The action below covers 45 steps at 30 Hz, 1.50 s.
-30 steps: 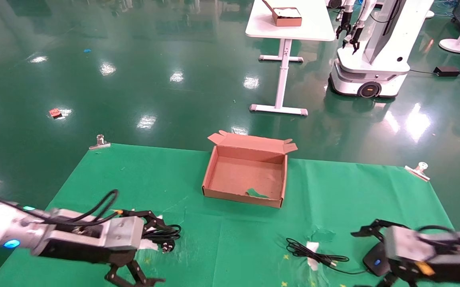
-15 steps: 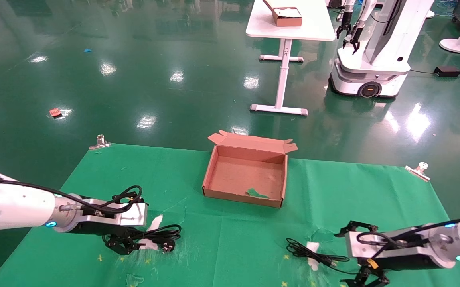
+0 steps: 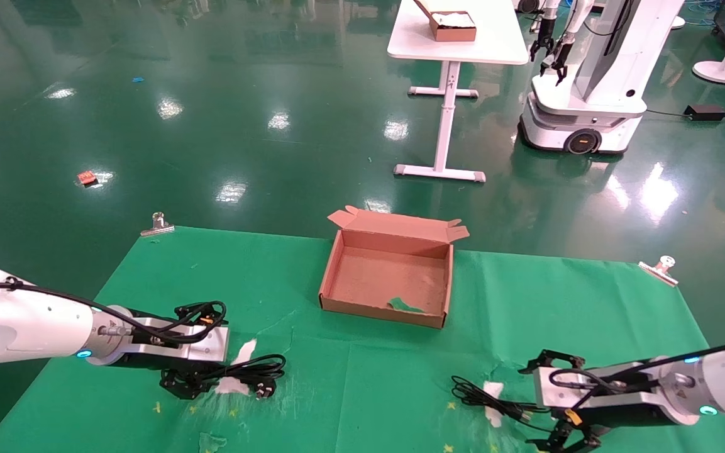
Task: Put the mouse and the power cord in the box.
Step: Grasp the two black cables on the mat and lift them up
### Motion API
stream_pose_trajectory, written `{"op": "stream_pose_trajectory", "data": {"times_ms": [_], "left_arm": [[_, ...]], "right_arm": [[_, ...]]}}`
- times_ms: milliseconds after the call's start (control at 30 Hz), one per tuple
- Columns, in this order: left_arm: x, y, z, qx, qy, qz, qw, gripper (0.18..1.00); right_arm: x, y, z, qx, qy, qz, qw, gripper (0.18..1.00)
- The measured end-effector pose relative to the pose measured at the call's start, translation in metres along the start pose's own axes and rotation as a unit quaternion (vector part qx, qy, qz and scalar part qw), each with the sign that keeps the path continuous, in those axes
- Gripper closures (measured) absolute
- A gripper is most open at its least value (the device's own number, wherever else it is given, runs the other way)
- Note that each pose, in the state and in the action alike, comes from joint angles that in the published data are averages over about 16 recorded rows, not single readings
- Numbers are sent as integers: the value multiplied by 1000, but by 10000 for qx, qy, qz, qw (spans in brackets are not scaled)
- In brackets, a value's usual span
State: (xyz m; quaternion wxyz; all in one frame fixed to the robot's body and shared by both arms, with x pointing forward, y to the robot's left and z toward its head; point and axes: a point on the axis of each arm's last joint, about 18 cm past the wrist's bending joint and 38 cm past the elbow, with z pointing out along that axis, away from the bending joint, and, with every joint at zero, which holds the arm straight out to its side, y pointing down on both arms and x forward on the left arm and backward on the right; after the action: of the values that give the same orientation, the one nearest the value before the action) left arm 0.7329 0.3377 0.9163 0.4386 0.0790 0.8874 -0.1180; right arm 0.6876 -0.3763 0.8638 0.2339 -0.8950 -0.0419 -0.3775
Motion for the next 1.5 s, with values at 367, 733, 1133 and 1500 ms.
{"op": "stream_pose_trajectory", "data": {"times_ms": [367, 733, 1133, 1500], "left_arm": [[1, 1, -1, -30, 51, 83, 9999, 205], [1, 1, -1, -14, 38, 66, 10000, 319], [1, 0, 0, -8, 31, 57, 10000, 569], [1, 1, -1, -4, 23, 47, 10000, 812]], "right_arm": [[0, 0, 1, 0, 15, 16, 10000, 243], [0, 0, 0, 13, 17, 8, 10000, 412], [0, 0, 0, 20, 16, 3, 10000, 687], [0, 0, 0, 23, 16, 6, 10000, 889]]}}
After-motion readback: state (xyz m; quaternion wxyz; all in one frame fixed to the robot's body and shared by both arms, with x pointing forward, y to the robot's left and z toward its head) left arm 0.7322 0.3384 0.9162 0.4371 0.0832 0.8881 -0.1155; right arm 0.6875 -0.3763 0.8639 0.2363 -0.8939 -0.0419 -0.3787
